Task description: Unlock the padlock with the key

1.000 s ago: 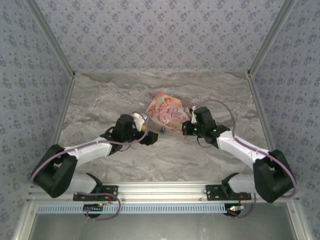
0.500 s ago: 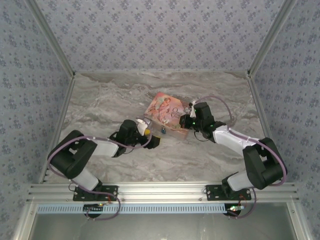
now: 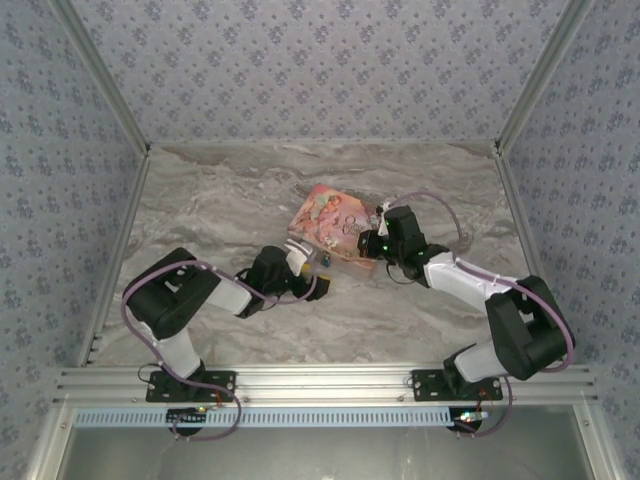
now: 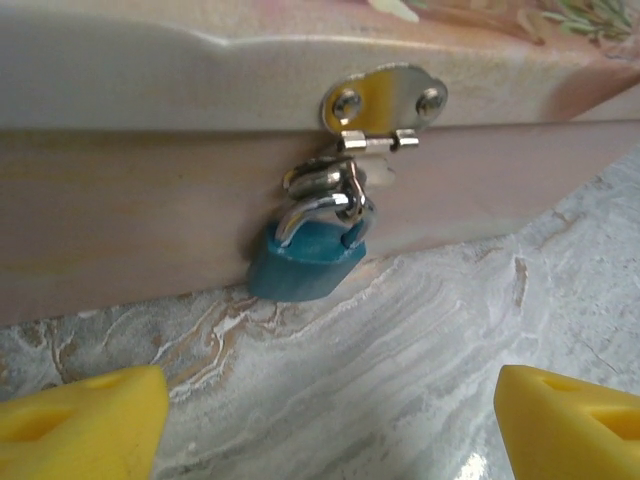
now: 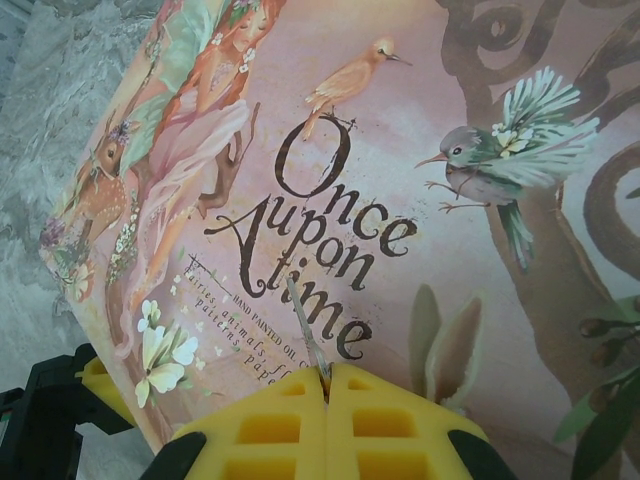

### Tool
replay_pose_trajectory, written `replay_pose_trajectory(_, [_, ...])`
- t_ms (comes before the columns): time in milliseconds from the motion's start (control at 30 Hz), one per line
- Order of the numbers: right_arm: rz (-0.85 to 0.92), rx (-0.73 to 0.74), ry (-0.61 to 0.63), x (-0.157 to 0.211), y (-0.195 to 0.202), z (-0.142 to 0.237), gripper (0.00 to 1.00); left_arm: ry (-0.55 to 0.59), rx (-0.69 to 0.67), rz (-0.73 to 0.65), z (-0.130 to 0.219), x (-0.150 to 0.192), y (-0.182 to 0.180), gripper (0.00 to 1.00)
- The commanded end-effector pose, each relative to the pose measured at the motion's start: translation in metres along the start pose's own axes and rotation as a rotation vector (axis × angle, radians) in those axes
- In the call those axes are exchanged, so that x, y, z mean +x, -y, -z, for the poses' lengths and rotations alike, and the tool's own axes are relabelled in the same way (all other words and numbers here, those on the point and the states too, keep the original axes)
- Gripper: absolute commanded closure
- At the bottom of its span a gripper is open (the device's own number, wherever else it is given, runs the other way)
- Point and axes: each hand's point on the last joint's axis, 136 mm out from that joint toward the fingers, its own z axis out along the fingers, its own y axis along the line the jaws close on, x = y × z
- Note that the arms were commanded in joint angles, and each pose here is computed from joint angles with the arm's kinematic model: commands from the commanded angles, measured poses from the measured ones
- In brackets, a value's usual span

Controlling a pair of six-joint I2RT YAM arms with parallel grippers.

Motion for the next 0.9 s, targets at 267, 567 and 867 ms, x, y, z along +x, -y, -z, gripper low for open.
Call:
replay_pose_trajectory(267, [0.0, 0.119, -0.125, 0.041, 0.031, 0.0, 1.0, 0.049, -0.058, -0.096, -0.012, -0.022, 0.003, 0.2])
replay_pose_trajectory(567, [-0.001, 0.116, -0.127, 0.041, 0.03, 0.0, 1.0, 0.037, -0.103, -0.124, -0.018, -0.025, 0.001, 0.3])
replay_pose_trajectory(867, [-0.004, 0.115, -0.128, 0.042, 0.029, 0.0, 1.0, 0.001, -0.126, -0.141, -0.031, -0.02, 0.007, 0.42])
